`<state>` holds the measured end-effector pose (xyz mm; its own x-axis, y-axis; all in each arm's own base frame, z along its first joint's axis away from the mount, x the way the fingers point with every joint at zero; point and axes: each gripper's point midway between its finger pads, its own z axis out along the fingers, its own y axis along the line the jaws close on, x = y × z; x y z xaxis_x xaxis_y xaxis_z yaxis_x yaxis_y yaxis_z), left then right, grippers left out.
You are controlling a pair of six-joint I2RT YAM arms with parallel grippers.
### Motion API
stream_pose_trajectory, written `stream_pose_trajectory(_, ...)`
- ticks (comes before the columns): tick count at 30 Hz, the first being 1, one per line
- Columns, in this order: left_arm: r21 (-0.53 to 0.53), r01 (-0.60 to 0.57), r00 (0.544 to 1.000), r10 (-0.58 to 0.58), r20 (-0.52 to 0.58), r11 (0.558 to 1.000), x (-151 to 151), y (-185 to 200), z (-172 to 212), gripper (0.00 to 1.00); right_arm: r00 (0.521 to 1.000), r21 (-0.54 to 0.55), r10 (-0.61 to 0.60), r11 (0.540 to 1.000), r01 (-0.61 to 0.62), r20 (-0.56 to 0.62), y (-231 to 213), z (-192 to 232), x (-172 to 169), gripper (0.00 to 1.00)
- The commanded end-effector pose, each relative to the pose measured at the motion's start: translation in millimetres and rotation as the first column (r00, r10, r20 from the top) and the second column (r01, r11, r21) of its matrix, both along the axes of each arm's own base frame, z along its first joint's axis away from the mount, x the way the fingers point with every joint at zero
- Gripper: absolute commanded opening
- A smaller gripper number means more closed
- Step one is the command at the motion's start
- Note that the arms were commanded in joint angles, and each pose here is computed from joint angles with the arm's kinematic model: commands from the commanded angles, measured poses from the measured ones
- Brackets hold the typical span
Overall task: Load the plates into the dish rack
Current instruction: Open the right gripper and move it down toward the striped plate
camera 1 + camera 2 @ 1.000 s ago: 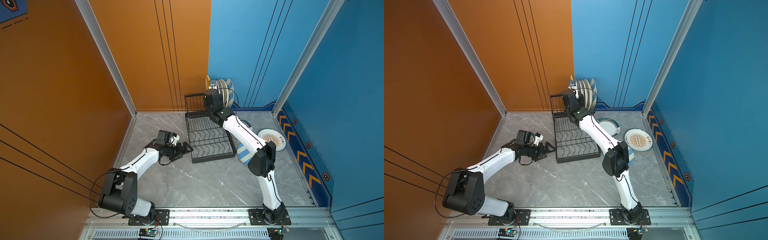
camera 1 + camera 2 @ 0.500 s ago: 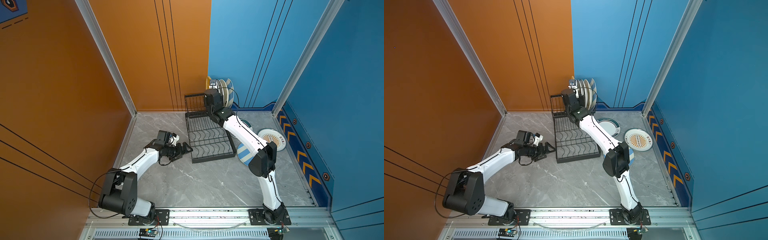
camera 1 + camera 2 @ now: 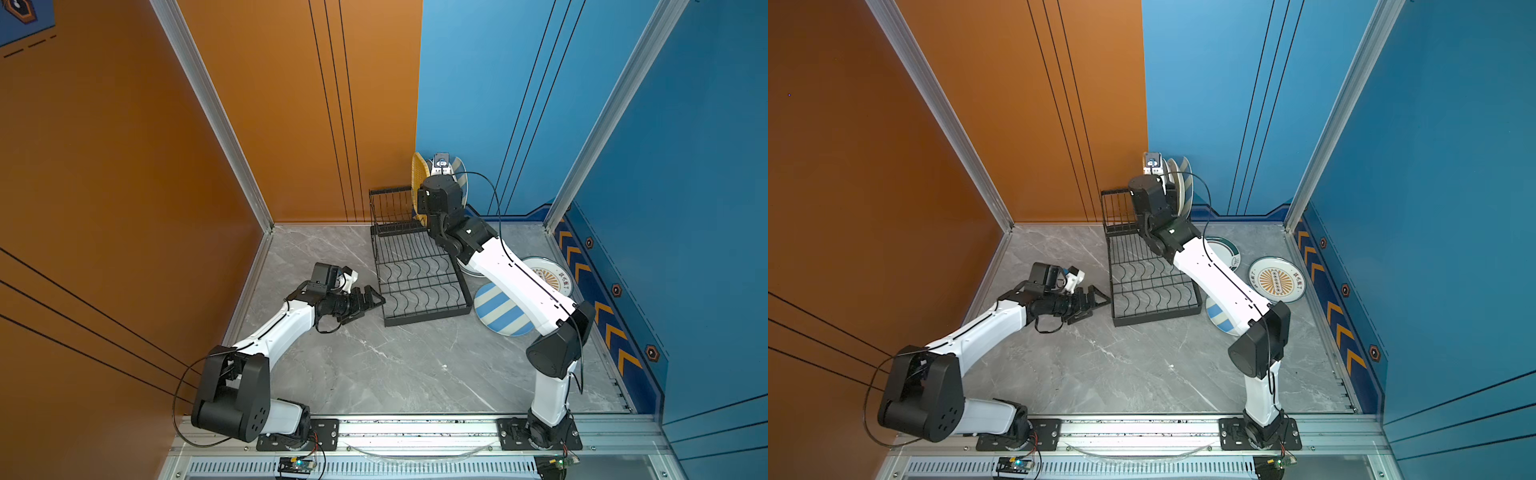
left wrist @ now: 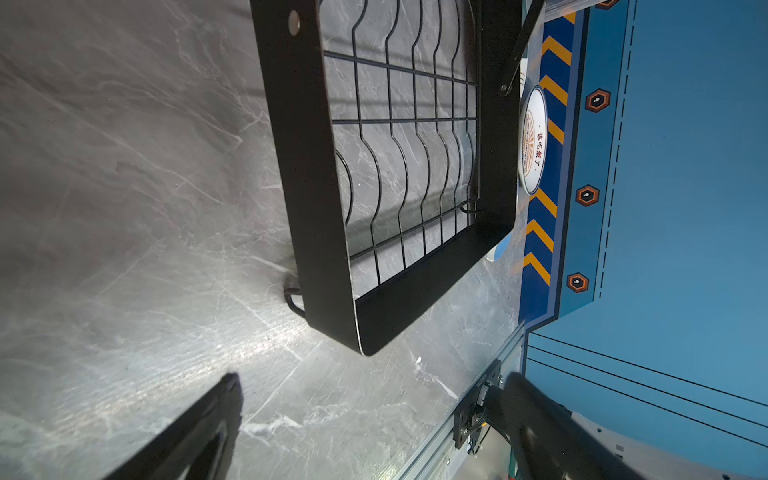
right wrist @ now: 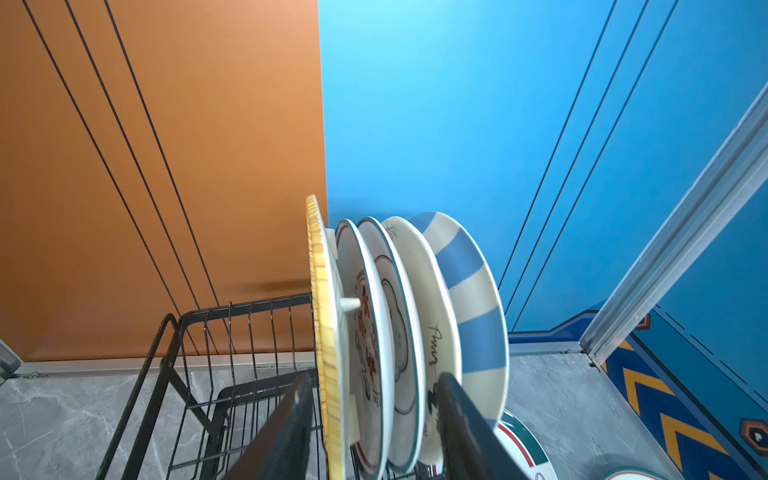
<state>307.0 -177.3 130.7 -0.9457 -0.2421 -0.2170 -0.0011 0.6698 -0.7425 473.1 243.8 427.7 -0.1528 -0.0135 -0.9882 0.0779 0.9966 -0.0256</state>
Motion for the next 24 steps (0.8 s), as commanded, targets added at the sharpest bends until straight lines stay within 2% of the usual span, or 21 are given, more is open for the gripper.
stream_pose_trajectory(1, -0.009, 0.037, 0.999, -0.037, 0.022, 0.999, -9, -3, 4, 0.98, 0.997, 0.037, 0.031, 0.999, -0.028, -0.068, -5, -12, -29, 0.53)
stream_pose_trajectory(10, -0.001, 0.068, 0.997, -0.068, 0.028, 0.998, -23, -11, 3, 0.98, 0.977, 0.073, 0.006, 0.997, 0.009, -0.212, -69, -64, -97, 0.56)
stream_pose_trajectory(13, 0.005, 0.079, 0.997, -0.079, 0.025, 0.997, -26, -14, 1, 0.98, 0.959, 0.099, -0.031, 0.993, 0.061, -0.280, -107, -89, -105, 0.58)
stream_pose_trajectory(16, 0.008, 0.093, 0.995, -0.094, 0.022, 0.996, -29, -18, 0, 0.98, 0.925, 0.149, -0.041, 0.983, 0.105, -0.378, -140, -121, -106, 0.58)
stream_pose_trajectory(20, 0.012, 0.111, 0.994, -0.111, 0.019, 0.994, -31, -24, -1, 0.98, 0.853, 0.231, -0.043, 0.954, 0.189, -0.520, -184, -174, -94, 0.57)
stream_pose_trajectory(24, 0.022, 0.111, 0.994, -0.111, 0.012, 0.994, -30, -26, -4, 0.98, 0.778, 0.231, -0.047, 0.942, 0.243, -0.627, -214, -218, -78, 0.61)
